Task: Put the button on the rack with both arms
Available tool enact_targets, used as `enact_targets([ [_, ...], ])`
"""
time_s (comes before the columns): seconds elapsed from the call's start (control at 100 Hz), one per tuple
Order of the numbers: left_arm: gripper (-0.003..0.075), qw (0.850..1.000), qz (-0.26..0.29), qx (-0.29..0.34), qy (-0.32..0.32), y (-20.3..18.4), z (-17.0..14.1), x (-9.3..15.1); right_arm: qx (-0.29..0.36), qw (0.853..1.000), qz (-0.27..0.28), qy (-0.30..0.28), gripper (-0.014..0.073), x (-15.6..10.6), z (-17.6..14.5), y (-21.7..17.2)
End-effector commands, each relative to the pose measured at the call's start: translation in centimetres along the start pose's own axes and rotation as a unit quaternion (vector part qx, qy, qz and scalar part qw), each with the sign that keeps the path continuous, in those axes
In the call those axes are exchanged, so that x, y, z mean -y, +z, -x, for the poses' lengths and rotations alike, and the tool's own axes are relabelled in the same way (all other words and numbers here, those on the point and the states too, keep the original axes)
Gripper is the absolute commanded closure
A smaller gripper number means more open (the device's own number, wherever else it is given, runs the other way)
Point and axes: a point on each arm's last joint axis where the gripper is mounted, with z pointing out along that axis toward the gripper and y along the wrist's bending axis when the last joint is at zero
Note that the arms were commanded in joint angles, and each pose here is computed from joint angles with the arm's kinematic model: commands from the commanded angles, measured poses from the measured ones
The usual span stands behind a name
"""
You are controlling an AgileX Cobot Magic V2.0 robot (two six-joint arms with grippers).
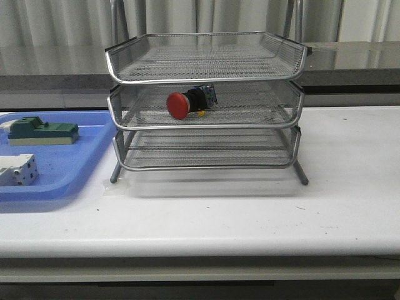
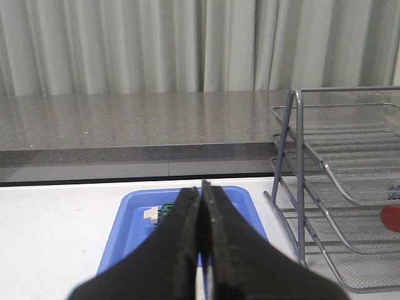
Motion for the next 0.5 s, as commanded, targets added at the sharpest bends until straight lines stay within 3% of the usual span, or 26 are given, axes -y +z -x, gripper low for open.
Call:
enact_targets([
  [0.0,0.0741,0.999,0.011,0.049,-0.010,-0.1,1.6,-0.1,0.059,0.998,-0.009,-0.006,0.0652,0.4,0.0,-2.3],
  [0.21,0.0741,0.999,0.011,0.049,-0.010,-0.1,1.6,-0.1,0.097,0.995,-0.018,-0.014,0.0652,0.8,-2.5,-5.2],
  [0.49,0.0741,0.999,0.011,0.049,-0.010,-0.1,1.6,-0.1,0.113,0.993,-0.018,-0.014,0.0652,0.8,-3.0,-6.3],
])
